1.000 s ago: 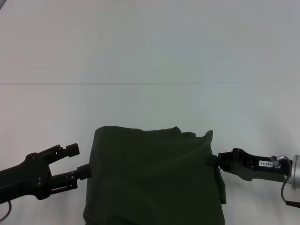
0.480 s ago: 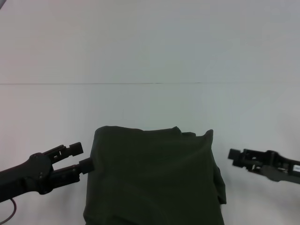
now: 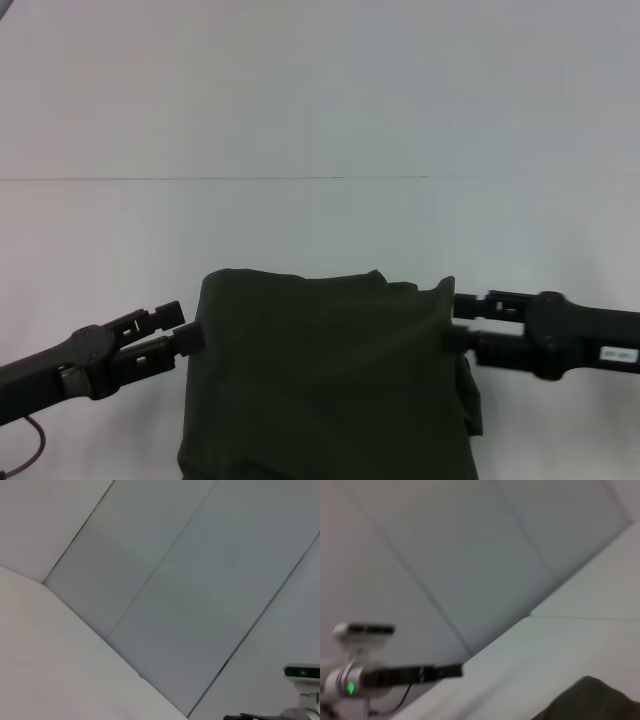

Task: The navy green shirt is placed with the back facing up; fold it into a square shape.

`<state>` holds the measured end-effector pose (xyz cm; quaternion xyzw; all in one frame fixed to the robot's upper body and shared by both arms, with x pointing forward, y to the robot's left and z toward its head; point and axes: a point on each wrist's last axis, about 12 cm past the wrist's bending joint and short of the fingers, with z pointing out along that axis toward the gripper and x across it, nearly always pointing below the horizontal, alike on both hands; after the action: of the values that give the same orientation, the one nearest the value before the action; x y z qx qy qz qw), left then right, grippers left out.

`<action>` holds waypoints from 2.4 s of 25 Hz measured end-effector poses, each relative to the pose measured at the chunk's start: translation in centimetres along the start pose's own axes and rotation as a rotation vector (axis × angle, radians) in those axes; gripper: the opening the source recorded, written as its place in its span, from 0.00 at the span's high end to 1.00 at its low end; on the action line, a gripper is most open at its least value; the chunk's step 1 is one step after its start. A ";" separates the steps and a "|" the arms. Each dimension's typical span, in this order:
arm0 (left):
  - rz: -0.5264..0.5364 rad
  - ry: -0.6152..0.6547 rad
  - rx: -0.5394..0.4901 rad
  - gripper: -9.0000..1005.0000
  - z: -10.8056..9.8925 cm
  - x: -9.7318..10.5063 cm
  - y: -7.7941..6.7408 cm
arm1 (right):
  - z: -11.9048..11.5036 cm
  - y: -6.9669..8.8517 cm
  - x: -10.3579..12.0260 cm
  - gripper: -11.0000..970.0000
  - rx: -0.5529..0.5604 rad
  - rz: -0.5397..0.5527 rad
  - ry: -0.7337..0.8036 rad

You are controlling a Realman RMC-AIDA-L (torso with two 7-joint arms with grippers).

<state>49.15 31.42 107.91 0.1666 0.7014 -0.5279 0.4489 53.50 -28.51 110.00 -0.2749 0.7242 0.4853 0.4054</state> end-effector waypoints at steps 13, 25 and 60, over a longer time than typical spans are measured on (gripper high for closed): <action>-0.072 -0.010 -0.041 0.12 -0.1 0.9 0.4 | 5.7 -1.5 2.2 0.31 0.087 -0.399 0.154; -0.086 -0.003 -0.023 0.12 0.4 1.0 0.3 | 3.8 -2.6 5.3 0.30 0.239 -0.354 0.227; -0.410 0.264 -0.459 0.12 6.9 -6.2 6.4 | -0.3 1.7 8.9 0.31 0.081 -0.524 0.028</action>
<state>60.20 29.27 108.84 -0.0167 0.8730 -0.4095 0.2644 47.46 -28.18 103.27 -0.4434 0.6527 0.3303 0.5180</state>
